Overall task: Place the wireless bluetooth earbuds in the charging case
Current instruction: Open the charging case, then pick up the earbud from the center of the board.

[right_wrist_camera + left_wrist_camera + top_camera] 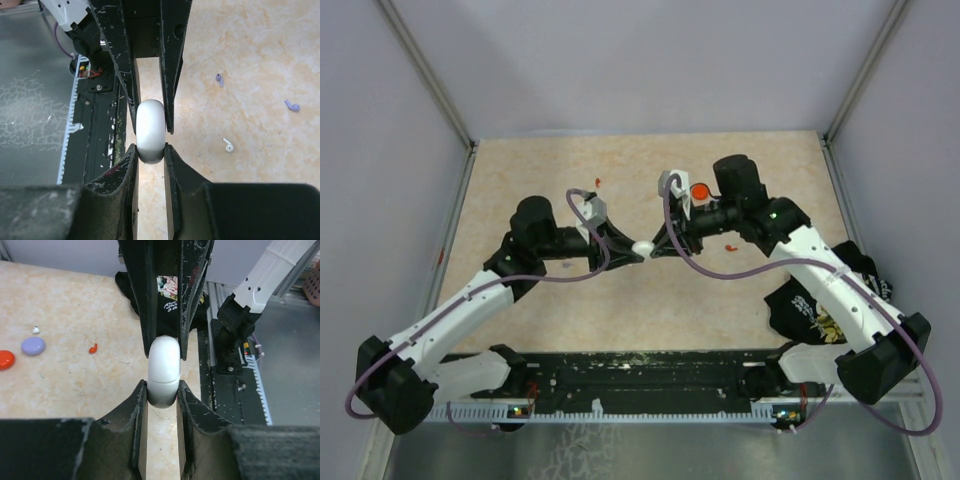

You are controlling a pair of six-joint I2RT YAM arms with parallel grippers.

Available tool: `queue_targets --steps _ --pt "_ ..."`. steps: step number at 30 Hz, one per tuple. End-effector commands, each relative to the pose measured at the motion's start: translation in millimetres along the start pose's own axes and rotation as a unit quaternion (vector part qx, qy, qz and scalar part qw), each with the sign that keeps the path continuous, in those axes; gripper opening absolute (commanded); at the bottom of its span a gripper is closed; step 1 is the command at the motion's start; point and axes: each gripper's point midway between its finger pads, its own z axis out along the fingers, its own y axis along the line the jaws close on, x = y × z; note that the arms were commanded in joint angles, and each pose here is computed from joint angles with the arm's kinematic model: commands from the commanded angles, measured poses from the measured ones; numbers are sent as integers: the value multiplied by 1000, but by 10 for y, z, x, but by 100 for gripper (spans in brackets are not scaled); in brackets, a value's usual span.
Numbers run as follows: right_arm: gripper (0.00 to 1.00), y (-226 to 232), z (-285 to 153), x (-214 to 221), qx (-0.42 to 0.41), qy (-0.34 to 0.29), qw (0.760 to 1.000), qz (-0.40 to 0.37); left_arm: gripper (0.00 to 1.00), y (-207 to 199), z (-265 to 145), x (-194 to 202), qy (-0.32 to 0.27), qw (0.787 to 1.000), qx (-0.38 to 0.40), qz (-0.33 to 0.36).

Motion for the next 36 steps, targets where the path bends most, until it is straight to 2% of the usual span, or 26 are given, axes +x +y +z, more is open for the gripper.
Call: queue_targets --steps 1,6,13,17,22,29,36 --pt "20 -112 -20 -319 29 -39 998 -37 0 -95 -90 59 -3 997 14 71" --pt "28 -190 -20 -367 53 -52 997 -29 0 -114 -153 112 -7 993 7 118" --pt "40 -276 -17 -443 77 -73 994 -17 0 -80 -191 235 8 991 -5 133" --pt "50 -268 -20 -455 82 -89 993 -12 1 99 -238 287 16 992 -67 110" --pt "63 -381 -58 -372 127 -84 988 8 1 385 -341 404 25 984 -158 78" --pt "68 -716 -103 -90 221 -59 972 44 1 619 -570 525 8 968 -248 43" --pt "66 -1061 134 516 289 -17 949 127 1 919 -934 719 18 939 -343 -4"
